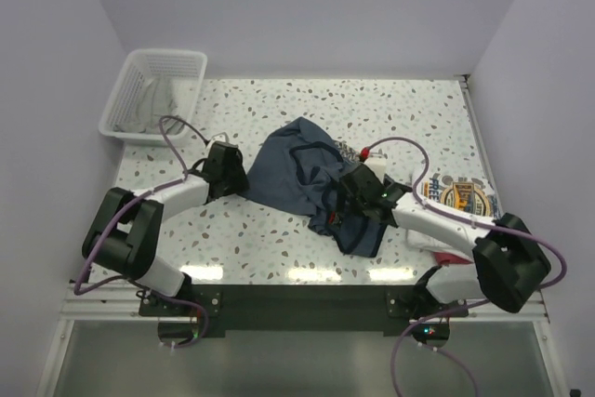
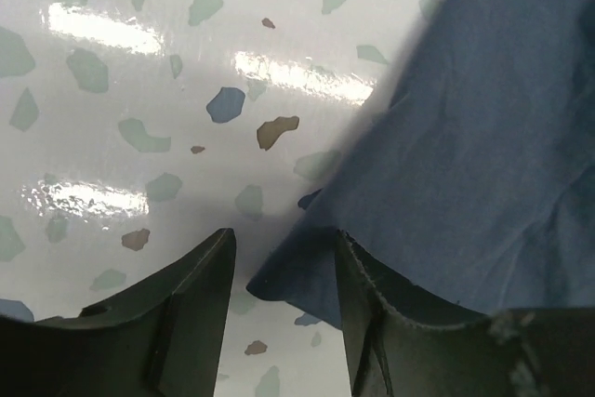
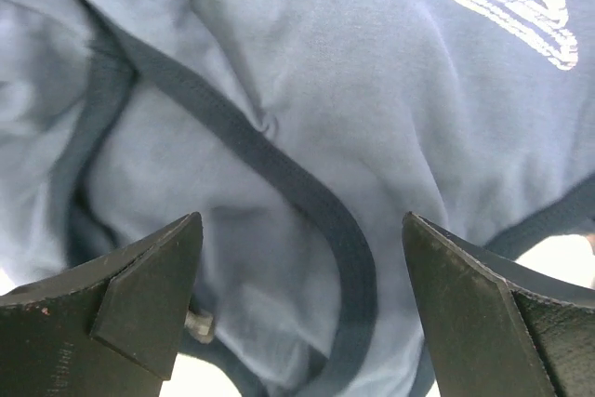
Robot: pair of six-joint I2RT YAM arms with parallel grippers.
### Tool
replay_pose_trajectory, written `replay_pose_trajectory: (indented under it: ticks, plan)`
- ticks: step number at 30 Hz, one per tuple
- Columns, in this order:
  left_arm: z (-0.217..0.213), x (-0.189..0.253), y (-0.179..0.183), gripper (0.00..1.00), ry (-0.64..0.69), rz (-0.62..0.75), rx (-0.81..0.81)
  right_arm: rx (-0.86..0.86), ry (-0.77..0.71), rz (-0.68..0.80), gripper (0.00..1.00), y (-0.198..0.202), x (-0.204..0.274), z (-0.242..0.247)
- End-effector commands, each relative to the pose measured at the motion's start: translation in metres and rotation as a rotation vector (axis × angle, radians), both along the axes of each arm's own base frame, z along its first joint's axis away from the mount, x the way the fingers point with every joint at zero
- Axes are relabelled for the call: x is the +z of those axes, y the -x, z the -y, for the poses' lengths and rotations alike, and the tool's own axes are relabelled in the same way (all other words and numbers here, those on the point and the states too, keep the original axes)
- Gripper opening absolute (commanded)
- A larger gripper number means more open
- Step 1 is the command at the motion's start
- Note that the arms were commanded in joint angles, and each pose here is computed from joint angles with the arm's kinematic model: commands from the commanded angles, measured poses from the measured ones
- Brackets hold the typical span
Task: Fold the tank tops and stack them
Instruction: Flatten the tank top out
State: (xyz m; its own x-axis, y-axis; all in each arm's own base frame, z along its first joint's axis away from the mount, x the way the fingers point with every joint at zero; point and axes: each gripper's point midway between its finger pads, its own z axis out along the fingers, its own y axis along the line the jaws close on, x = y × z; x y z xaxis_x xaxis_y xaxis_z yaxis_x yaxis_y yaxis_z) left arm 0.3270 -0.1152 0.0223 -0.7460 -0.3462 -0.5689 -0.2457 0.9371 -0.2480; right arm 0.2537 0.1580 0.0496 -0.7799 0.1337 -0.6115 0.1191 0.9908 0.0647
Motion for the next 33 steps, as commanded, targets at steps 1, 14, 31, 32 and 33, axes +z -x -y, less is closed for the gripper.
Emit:
replay_pose_trajectory:
  ticks: [1,14,31,32,33]
  plan:
    - [0.005,-0.012,0.000,0.51,-0.001,-0.011,-0.043,-0.035,-0.040,0.046,0.91,0.006,0.023,0.008]
    - [-0.012,0.005,-0.010,0.00,-0.049,0.021,0.045,0.031,-0.151,-0.221,0.87,0.105,0.008,0.014]
    - [-0.017,0.012,-0.014,0.00,-0.030,0.028,0.060,0.016,-0.057,-0.082,0.13,0.065,0.016,-0.019]
    - [-0.017,0.011,-0.012,0.00,-0.031,0.024,0.059,0.012,-0.053,-0.052,0.02,0.055,0.028,-0.020]
    - [-0.018,0.010,-0.010,0.00,-0.031,0.021,0.062,-0.012,-0.023,-0.020,0.00,0.038,0.040,-0.008]
